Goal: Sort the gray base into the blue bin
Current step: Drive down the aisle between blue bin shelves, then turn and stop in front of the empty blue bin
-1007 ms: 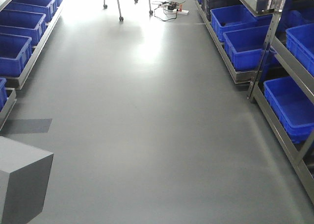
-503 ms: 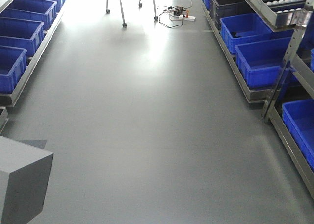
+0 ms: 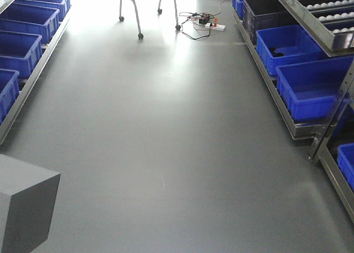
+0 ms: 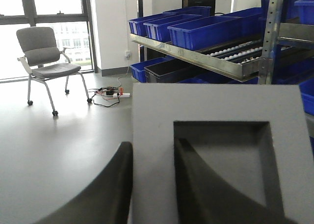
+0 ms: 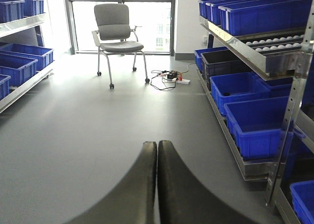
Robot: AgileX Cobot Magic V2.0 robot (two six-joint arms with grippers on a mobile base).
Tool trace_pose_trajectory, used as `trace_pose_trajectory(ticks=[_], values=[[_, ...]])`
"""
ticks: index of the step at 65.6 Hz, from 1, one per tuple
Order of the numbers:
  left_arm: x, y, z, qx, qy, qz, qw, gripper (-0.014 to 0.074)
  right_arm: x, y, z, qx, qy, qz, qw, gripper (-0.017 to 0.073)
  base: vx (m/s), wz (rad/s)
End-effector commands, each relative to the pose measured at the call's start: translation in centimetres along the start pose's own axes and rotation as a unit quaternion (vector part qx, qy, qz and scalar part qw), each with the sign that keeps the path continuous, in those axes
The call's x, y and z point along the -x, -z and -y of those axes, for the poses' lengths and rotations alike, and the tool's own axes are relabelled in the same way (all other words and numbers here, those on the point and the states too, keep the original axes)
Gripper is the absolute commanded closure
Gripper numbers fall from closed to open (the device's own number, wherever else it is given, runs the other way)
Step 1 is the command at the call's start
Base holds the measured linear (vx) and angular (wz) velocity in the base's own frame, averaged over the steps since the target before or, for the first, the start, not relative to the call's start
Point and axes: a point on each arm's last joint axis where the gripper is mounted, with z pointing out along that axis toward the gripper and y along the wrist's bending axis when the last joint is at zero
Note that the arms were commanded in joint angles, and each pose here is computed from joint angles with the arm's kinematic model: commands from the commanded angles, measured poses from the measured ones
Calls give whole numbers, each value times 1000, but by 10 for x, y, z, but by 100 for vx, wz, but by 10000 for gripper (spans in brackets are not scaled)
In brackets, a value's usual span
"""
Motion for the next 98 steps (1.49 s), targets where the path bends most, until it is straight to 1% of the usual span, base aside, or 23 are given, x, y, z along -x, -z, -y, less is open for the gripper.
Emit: trace_pose_trajectory(ticks=[1, 30, 62, 77, 98], values=[[18, 2, 2, -9, 7, 61, 998, 599, 2, 0, 0, 0, 6, 35, 999, 568, 42, 0], [18, 2, 2, -9, 7, 61, 998, 599, 2, 0, 0, 0, 6, 35, 999, 568, 41, 3], [18, 2, 2, -9, 7, 61, 998, 599, 2, 0, 0, 0, 6, 35, 999, 568, 33, 18], [18, 2, 2, -9, 7, 61, 998, 599, 2, 0, 0, 0, 6, 35, 999, 568, 24, 49], [18, 2, 2, -9, 7, 61, 998, 599, 2, 0, 0, 0, 6, 35, 999, 568, 21, 85]])
